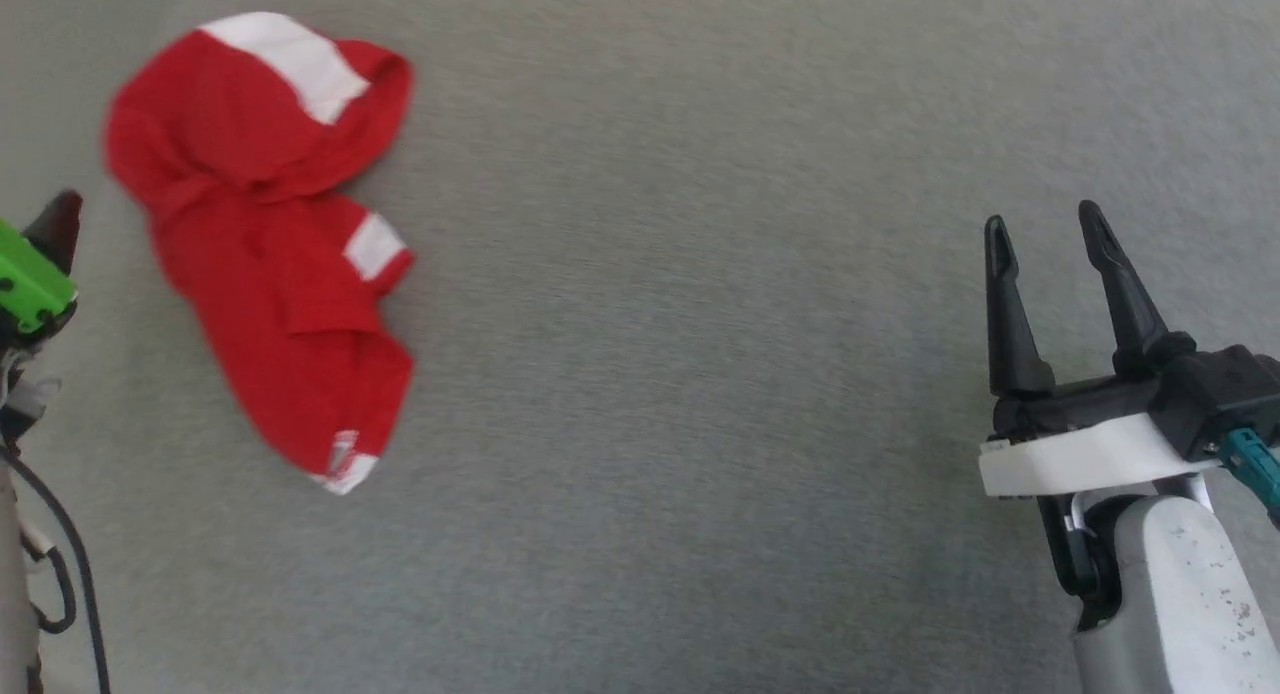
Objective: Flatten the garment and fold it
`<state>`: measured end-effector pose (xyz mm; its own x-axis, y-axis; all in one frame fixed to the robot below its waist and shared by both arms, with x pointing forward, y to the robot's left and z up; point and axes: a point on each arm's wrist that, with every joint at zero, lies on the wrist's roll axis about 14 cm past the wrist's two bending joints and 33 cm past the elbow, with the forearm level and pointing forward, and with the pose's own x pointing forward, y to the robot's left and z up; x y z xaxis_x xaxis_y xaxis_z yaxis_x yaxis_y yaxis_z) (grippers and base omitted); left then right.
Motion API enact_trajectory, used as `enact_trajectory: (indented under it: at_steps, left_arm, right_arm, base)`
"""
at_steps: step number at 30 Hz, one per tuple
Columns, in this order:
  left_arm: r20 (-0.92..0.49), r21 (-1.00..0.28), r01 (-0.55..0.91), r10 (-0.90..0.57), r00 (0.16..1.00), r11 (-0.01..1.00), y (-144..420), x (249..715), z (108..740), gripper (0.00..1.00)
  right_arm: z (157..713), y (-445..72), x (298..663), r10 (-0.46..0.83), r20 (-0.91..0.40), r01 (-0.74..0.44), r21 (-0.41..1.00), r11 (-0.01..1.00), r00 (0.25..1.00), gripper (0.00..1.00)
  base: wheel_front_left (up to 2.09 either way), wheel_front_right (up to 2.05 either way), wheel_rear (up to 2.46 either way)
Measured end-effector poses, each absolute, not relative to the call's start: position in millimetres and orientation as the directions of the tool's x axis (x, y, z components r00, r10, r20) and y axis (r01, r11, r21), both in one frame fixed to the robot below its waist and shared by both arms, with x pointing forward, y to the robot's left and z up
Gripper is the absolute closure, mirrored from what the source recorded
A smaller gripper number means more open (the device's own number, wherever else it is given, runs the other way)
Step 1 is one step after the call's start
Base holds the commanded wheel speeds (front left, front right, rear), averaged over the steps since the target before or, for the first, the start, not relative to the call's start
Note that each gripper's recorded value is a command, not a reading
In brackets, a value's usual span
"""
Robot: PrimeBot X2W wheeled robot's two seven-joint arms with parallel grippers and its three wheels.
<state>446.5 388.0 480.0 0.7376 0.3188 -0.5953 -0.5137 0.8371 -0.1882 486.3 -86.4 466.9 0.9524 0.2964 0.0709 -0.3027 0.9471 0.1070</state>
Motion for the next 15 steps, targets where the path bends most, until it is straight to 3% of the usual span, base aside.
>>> enact_trajectory:
  at_steps: [8, 12, 13, 14, 15]
  left_arm:
    - [-0.885, -0.150, -0.615, 0.172, 0.433, 0.774, 344.0, 430.3, 369.1, 0.00]
    - [-0.922, -0.123, -0.611, 0.137, 0.362, 0.782, 335.2, 428.9, 355.3, 0.00]
    - [-0.926, -0.122, -0.607, 0.130, 0.354, 0.786, 334.3, 429.0, 355.0, 0.11]
    - [-0.931, -0.121, -0.598, 0.119, 0.346, 0.792, 332.4, 429.0, 355.0, 0.60]
    - [-0.931, -0.124, -0.591, 0.113, 0.348, 0.797, 330.9, 429.1, 356.4, 0.96]
  right_arm:
    - [433.9, -134.9, 479.7, 0.183, -0.021, -0.179, 0.105, 0.978, 0.983, 0.00]
    - [425.2, -151.5, 474.7, 0.144, -0.051, -0.139, 0.087, 0.986, 0.988, 0.00]
    - [424.5, -154.2, 473.8, 0.137, -0.054, -0.132, 0.084, 0.988, 0.989, 0.00]
    - [424.0, -156.9, 472.8, 0.131, -0.057, -0.126, 0.081, 0.989, 0.990, 0.00]
    - [424.8, -158.2, 472.0, 0.128, -0.057, -0.123, 0.079, 0.989, 0.990, 0.00]
  base:
    - [0.00, 0.00, 0.00]
    - [0.00, 0.00, 0.00]
    - [0.00, 0.00, 0.00]
    - [0.00, 0.00, 0.00]
    - [0.00, 0.00, 0.00]
